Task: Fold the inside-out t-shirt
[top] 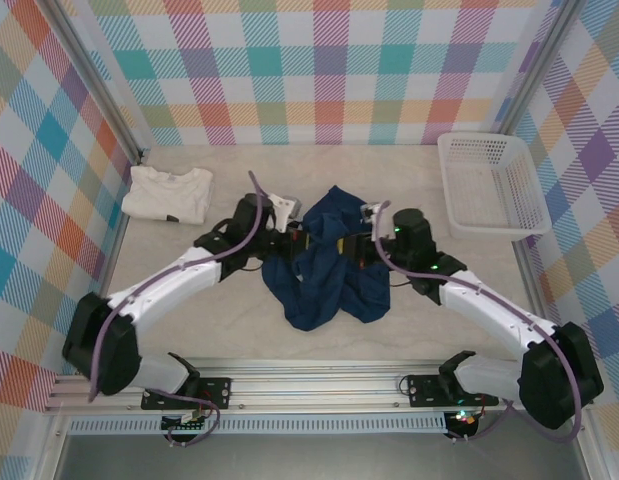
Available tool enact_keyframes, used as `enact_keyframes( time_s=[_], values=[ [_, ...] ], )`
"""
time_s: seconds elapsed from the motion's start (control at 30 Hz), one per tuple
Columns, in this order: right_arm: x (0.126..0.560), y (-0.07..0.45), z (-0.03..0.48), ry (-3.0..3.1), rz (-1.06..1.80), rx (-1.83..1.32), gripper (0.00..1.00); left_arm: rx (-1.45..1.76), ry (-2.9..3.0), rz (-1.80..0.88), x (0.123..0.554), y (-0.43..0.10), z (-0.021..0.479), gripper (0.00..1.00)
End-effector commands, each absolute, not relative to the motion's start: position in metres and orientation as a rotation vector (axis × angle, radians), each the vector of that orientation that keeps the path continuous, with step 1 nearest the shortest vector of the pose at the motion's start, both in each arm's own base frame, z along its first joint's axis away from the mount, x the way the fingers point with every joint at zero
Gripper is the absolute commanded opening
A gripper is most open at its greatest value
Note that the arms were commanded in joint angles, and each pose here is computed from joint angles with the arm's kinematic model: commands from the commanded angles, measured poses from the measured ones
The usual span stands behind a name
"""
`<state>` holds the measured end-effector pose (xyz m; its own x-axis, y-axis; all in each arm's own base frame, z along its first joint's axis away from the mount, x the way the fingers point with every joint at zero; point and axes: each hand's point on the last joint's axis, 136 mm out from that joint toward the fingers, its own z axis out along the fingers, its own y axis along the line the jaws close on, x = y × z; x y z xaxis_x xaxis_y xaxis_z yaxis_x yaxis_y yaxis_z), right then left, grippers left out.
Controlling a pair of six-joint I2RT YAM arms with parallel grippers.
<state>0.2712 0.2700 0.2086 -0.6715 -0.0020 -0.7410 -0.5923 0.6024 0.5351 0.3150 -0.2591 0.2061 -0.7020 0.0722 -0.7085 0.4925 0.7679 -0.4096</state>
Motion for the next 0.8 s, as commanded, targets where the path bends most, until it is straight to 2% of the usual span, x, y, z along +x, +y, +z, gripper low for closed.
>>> enact_keyframes(
  time_s=[0.0,0.07,0.13,0.23,0.3,0.53,0.63,0.77],
  values=[
    [0.261,0.288,0.212,2.095,0.899,-0.675,0.31,0.172,2.197,-0.489,0.322,-0.186,0.265,0.00],
    [0.267,0.274,0.210,2.095,0.808,-0.652,0.42,0.061,2.187,-0.379,0.317,-0.148,0.280,0.00],
    [0.284,0.249,0.207,2.104,0.722,-0.550,0.47,-0.010,2.179,-0.310,0.311,-0.123,0.289,0.00],
    [0.319,0.207,0.178,2.251,0.556,-0.322,0.51,-0.040,2.167,-0.294,0.304,-0.110,0.295,0.00],
    [0.330,0.197,0.154,2.345,0.443,-0.291,0.56,-0.039,2.172,-0.299,0.304,-0.110,0.295,0.00],
    [0.334,0.231,0.102,2.540,0.562,-0.342,0.70,-0.041,2.188,-0.322,0.306,-0.114,0.290,0.00],
    [0.331,0.246,0.082,2.618,0.598,-0.363,0.69,-0.044,2.190,-0.318,0.308,-0.114,0.288,0.00],
    [0.327,0.243,0.055,2.710,0.537,-0.332,0.68,-0.046,2.192,-0.322,0.307,-0.114,0.287,0.00]
  ],
)
